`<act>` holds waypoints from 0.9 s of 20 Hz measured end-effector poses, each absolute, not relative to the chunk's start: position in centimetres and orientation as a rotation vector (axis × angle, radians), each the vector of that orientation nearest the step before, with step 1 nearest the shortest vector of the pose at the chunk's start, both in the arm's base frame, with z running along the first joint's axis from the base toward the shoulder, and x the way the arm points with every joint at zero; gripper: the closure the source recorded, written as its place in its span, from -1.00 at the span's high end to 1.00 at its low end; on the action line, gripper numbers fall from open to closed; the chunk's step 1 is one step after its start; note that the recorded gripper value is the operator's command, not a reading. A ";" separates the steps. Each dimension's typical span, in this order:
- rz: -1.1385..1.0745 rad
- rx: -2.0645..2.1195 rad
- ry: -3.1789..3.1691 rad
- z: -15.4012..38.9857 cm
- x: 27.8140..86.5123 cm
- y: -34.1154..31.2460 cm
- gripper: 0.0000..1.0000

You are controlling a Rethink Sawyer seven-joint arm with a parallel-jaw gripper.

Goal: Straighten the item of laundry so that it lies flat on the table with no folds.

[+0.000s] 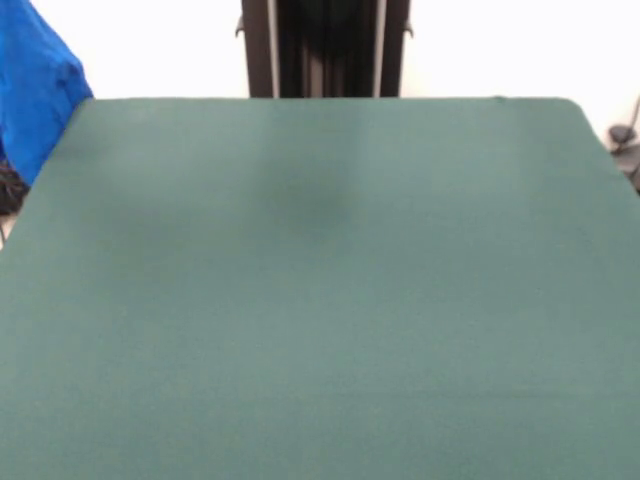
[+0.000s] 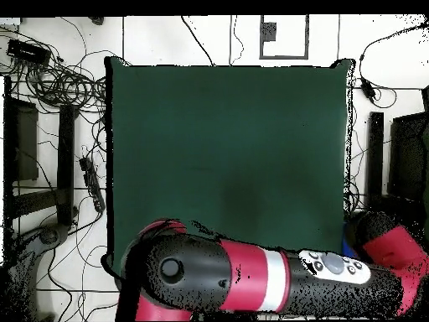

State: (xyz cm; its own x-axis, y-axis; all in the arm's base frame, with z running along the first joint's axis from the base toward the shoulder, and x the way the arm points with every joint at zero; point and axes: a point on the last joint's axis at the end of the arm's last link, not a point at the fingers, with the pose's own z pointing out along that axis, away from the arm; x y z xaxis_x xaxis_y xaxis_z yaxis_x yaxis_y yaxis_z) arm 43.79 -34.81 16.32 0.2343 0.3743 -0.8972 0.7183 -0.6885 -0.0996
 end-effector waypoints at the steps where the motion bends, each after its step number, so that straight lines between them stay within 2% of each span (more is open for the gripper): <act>1: -1.429 2.197 0.991 15.9 44.1 -34.3 -1.00; 9: -1.393 2.368 0.744 12.0 46.3 -29.6 -1.00; 18: -1.365 2.453 0.555 10.1 47.6 -27.3 -1.00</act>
